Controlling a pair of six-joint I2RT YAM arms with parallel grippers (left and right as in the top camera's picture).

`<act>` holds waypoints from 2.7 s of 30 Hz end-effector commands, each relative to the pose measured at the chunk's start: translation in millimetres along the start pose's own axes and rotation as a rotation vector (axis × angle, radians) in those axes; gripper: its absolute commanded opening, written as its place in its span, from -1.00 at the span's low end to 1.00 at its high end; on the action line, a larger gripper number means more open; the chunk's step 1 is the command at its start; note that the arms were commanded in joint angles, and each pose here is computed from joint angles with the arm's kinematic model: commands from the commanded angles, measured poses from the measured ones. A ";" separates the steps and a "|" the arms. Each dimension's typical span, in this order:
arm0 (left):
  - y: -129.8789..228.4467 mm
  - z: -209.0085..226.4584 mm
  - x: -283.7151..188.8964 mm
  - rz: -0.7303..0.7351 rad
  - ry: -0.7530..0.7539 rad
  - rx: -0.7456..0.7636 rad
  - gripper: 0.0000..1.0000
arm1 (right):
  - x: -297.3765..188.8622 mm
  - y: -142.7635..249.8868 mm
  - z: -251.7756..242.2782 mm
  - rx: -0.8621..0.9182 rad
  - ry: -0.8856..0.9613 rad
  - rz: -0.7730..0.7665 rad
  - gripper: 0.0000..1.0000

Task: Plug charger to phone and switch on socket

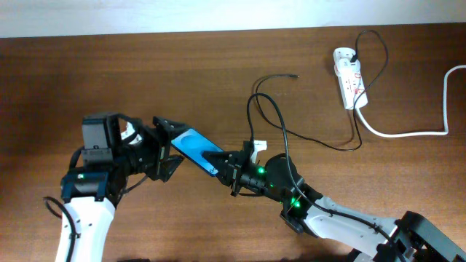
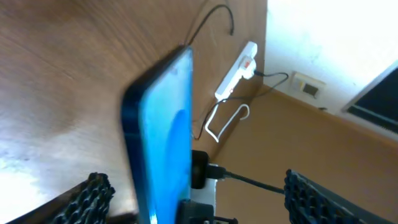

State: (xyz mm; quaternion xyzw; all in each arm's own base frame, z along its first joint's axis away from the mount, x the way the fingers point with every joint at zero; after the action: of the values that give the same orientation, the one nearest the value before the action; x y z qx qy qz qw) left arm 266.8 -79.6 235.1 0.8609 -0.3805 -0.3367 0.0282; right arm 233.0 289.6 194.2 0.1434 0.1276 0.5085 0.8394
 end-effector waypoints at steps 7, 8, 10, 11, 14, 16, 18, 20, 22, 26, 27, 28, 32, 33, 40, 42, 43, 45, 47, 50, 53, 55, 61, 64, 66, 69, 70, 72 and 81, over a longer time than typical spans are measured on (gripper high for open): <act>8.3 -3.1 9.7 -0.007 -0.009 0.044 0.67 | 3.3 11.4 11.2 -0.015 -0.047 0.015 -0.92; 8.4 -3.1 9.8 -0.007 -0.009 0.028 0.67 | 3.3 11.3 11.1 -0.015 -0.047 0.015 -0.92; 8.4 -3.1 9.8 -0.007 -0.009 0.027 0.67 | 3.2 11.2 11.2 -0.015 -0.047 0.014 -0.91; 8.3 -3.1 9.7 -0.007 -0.009 0.027 0.67 | 3.3 11.3 11.2 -0.015 -0.047 0.014 -0.92; 7.9 -2.7 9.8 -0.010 -0.011 0.026 0.57 | 3.2 10.6 11.6 -0.015 -0.050 0.009 -0.91; 6.8 -1.1 10.4 -0.016 -0.020 0.021 0.59 | 2.9 11.1 16.5 -0.021 -0.077 0.006 -0.92; 6.7 -0.9 10.7 -0.015 -0.021 0.020 0.60 | 2.9 11.3 17.2 -0.022 -0.080 0.007 -0.91; 6.3 0.2 13.3 -0.011 -0.029 0.017 0.60 | 2.7 12.7 19.6 -0.026 -0.093 0.013 -0.91; 6.1 1.3 15.9 -0.005 -0.037 0.014 0.59 | 2.7 12.8 19.8 -0.026 -0.094 0.014 -0.91; 4.2 -2.7 17.0 -0.009 -0.019 0.028 0.48 | 2.7 13.0 19.7 -0.027 -0.093 0.015 -0.91; 3.9 -3.9 17.1 -0.010 -0.014 0.032 0.41 | 2.7 13.0 19.7 -0.027 -0.093 0.014 -0.91; 3.6 -5.1 17.0 -0.012 -0.009 0.036 0.30 | 2.8 13.0 19.6 -0.027 -0.093 0.015 -0.92; 3.7 -5.2 17.1 -0.011 -0.008 0.030 0.22 | 2.7 13.0 19.8 -0.027 -0.094 0.014 -0.91; 3.7 -5.2 17.1 -0.012 -0.008 0.029 0.18 | 2.7 13.0 19.7 -0.026 -0.093 0.014 -0.91; 3.1 -5.1 17.1 -0.016 -0.010 0.030 -0.06 | 2.7 12.2 20.2 -0.026 -0.097 0.008 -0.91; 2.6 -4.9 17.1 -0.020 -0.010 0.030 -0.11 | 2.7 12.2 20.2 -0.026 -0.097 0.008 -0.91; 2.7 -5.0 17.1 -0.020 -0.010 0.030 -0.14 | 2.7 12.2 20.2 -0.026 -0.097 0.008 -0.92; 3.1 -5.0 17.3 -0.018 -0.011 0.031 -0.18 | 2.6 12.4 20.8 -0.027 -0.100 0.009 -0.92; 5.8 -4.7 19.4 -0.017 -0.018 0.039 -0.15 | 2.5 13.0 22.5 -0.022 -0.109 0.012 -0.91; 8.5 -4.2 21.8 -0.018 -0.026 0.050 -0.17 | 2.4 11.8 23.1 -0.022 -0.113 0.001 -0.92; 8.5 -4.2 21.8 -0.018 -0.026 0.050 -0.38 | 2.4 11.2 23.5 -0.022 -0.116 -0.004 -0.91; 8.5 -4.2 21.8 -0.018 -0.026 0.050 -0.47 | 2.4 11.2 23.5 -0.022 -0.116 -0.004 -0.91; 8.1 -4.2 21.8 -0.022 -0.026 0.004 -0.71 | 1.6 11.2 29.1 -0.027 -0.147 -0.011 -0.92; 8.2 -4.2 21.8 -0.022 -0.027 0.004 -0.80 | 1.6 10.5 29.2 -0.027 -0.148 -0.016 -0.91; 8.2 -4.2 21.8 -0.022 -0.027 0.003 -0.86 | 1.6 10.5 29.2 -0.027 -0.148 -0.016 -0.89; 8.1 -4.1 21.7 -0.022 -0.026 -0.018 -1.00 | 1.9 9.8 27.2 -0.025 -0.138 -0.019 -0.83; 8.1 -4.1 21.7 -0.022 -0.026 -0.018 -1.00 | 1.9 9.8 27.2 -0.025 -0.138 -0.019 -0.82; 7.6 -4.0 21.7 -0.026 -0.027 -0.017 -1.00 | 1.9 9.8 27.2 -0.025 -0.138 -0.019 -0.82; -9.6 1.0 19.8 -0.157 -0.088 0.300 -1.00 | 2.3 -2.9 -17.7 0.035 0.093 -0.072 -0.03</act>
State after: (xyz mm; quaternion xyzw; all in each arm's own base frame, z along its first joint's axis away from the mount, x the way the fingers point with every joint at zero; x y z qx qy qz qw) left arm 278.6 -89.9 221.8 0.8699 -0.3533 -0.3353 -0.0777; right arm 233.9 290.5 180.4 0.1415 0.1667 0.4762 0.8517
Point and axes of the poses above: each gripper's point midway between its finger pads, its own x axis out along the fingers, its own z axis along the line the jaws close on, y = z × x, the point moved 5 cm from there along -x, back along the fingers, and after that the axes turned 5 degrees about -x, right-handed, at the moved point
